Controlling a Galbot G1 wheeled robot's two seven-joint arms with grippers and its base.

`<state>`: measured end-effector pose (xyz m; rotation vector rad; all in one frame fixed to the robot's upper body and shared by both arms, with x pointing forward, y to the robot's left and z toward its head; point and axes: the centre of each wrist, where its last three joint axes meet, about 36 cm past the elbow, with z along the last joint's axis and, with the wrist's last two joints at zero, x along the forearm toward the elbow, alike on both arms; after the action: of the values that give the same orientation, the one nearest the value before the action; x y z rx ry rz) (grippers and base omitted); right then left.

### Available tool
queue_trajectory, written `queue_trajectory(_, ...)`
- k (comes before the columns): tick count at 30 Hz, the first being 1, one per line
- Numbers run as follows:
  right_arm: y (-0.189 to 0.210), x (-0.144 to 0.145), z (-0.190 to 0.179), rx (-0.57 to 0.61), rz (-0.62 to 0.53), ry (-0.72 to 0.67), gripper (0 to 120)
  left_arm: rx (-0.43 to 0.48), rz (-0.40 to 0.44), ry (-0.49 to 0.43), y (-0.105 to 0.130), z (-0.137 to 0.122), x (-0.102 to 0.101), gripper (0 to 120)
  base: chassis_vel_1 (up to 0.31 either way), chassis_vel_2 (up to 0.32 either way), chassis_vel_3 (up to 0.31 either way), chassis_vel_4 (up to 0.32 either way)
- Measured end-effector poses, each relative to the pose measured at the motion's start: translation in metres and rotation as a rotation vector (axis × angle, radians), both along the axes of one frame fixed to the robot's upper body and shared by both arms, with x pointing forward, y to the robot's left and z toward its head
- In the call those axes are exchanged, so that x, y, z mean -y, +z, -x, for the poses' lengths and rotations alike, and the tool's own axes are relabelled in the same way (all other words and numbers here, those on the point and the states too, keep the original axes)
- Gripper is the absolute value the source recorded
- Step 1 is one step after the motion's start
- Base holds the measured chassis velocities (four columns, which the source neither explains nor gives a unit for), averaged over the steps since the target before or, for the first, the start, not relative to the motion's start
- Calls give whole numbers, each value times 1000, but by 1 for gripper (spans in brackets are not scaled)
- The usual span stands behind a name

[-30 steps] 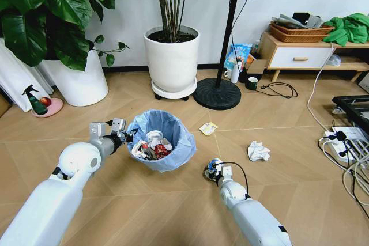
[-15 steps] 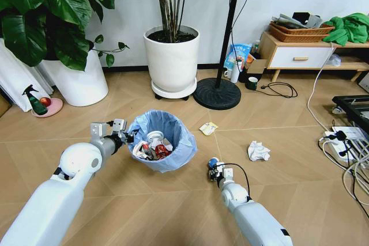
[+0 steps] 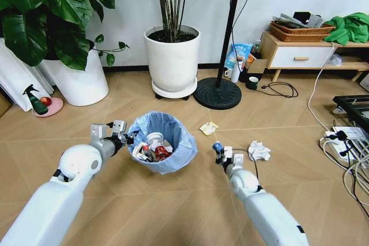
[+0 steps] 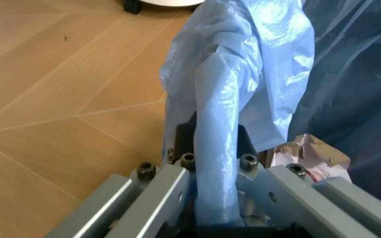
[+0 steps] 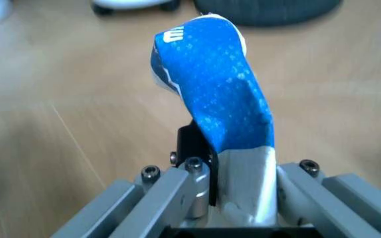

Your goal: Pick up the trash bin and place the garbage on the floor into it.

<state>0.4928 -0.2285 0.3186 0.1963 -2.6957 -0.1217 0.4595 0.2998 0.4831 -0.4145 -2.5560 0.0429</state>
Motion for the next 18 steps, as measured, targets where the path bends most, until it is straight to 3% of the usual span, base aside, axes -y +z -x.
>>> queue_trajectory(8,90,1,-18,189,-31,109,2,-3,-7,-4,-1,2,0,0,0,0,0,0)
queue_trajectory(12,159,-23,-19,297,-103,237,2,-9,-6,-12,-3,2,5,0,0,0,0,0)
queue_trajectory(18,193,-48,-8,318,-167,354,2,-10,-5,-14,-4,-2,7,0,0,0,0,0)
